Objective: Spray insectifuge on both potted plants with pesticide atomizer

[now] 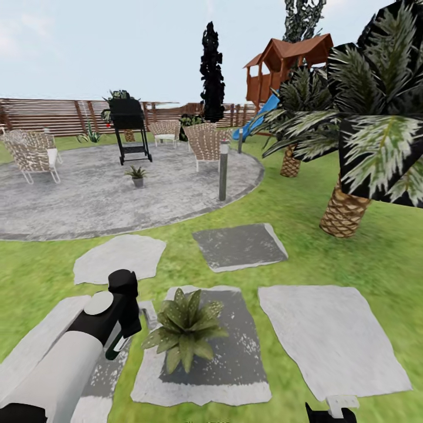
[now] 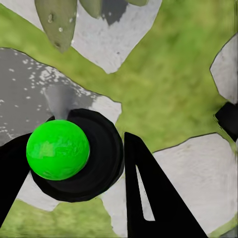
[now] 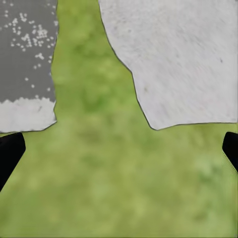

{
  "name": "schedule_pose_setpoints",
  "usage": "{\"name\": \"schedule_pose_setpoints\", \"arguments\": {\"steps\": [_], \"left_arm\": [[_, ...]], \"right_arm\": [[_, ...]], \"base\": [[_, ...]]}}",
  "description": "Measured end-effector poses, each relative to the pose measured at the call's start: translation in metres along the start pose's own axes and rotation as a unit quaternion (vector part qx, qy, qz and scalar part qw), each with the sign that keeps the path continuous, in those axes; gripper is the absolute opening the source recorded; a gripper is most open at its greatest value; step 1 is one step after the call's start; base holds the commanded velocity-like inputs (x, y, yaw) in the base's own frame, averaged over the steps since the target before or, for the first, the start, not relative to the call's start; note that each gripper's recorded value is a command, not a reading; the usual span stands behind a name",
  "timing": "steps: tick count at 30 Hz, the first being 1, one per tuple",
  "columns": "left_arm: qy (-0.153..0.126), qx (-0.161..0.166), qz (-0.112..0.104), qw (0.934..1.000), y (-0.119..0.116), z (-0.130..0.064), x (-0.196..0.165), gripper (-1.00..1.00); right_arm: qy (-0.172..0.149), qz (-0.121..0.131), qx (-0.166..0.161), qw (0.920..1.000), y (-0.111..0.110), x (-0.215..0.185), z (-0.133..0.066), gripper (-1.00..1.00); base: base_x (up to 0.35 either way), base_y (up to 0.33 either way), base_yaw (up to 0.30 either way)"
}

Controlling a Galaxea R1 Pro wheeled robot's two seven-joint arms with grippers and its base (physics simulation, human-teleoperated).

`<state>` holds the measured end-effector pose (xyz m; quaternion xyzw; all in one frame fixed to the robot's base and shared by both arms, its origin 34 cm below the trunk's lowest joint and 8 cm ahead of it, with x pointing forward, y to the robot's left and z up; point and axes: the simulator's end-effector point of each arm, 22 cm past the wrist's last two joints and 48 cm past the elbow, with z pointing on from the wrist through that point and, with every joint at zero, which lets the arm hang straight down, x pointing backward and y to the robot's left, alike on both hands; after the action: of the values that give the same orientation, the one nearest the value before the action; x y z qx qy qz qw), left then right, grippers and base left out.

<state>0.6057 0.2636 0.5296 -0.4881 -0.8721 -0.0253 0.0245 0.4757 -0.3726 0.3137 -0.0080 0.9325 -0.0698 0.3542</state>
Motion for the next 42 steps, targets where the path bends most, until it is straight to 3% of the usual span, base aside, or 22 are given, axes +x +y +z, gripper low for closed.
{"name": "schedule_pose_setpoints", "arguments": {"steps": [9, 22, 42], "left_arm": [[0.000, 0.000, -0.001, 1.0000, -0.0004, -0.0002, -0.0006, -1.00], [0.000, 0.002, -0.001, 1.0000, -0.0018, 0.0007, -0.0008, -1.00], [0.002, 0.004, -0.001, 1.0000, -0.0026, 0.0022, -0.0002, -1.00]], "right_arm": [[0.000, 0.000, -0.001, 1.0000, 0.0003, 0.0002, -0.0001, 1.00], [0.000, 0.000, 0.000, 1.0000, 0.0002, -0.0001, -0.0003, 1.00], [0.000, 0.000, -0.001, 1.0000, 0.0003, 0.0001, -0.0001, 1.00]], "base": [[-0.052, -0.079, 0.277], [0.257, -0.135, 0.094], [0.033, -0.260, 0.277]]}}
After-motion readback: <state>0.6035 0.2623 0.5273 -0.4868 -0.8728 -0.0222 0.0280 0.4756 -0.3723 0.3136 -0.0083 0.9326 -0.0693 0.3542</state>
